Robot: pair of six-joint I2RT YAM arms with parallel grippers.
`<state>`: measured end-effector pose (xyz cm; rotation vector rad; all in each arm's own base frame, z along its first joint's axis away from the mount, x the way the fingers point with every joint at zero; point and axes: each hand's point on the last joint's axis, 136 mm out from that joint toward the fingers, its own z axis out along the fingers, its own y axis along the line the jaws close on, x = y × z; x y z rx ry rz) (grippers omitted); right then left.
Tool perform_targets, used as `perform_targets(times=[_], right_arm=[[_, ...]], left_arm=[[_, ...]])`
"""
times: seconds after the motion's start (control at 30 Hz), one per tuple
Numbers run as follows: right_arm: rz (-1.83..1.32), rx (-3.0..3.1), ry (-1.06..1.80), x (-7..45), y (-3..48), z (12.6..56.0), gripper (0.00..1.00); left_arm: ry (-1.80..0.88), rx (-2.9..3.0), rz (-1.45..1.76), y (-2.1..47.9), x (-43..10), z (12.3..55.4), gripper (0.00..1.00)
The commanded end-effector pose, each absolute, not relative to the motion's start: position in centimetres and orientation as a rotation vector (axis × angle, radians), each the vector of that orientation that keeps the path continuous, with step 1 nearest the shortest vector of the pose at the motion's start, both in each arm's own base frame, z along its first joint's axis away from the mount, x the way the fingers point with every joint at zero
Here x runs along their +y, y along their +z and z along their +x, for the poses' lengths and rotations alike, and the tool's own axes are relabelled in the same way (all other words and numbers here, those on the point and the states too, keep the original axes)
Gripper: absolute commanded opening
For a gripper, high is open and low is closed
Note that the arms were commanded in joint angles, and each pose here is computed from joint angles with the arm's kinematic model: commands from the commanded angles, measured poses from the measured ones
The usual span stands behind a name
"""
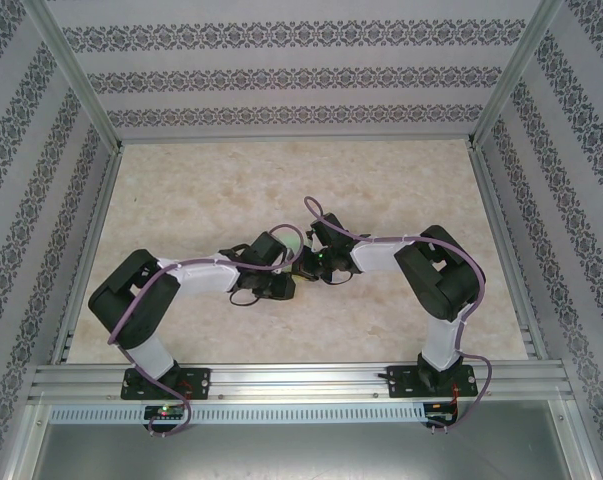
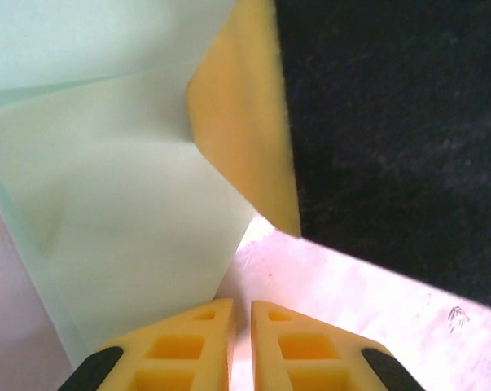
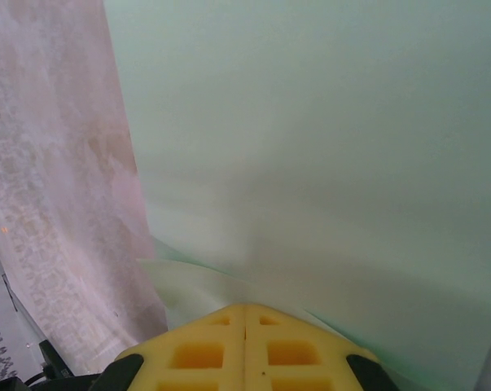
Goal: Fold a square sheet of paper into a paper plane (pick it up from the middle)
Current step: Third fold the triangle at the center of the table.
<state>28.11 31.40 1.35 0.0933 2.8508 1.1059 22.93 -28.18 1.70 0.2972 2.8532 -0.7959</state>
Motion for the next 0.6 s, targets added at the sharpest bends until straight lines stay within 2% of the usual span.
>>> perform_targets(times=[0.0, 0.57], right_arm=[[0.123, 2.888, 1.016, 30.0, -0.8, 27.9, 0.05], [0.134, 2.895, 0.996, 29.4, -1.0, 28.1, 0.05]], left_arm=[[-0.733, 2.898, 0.314, 0.1, -26.8, 21.2, 0.14], [-0.913, 2.921, 0.174, 0.7, -25.0, 19.6, 0.12]])
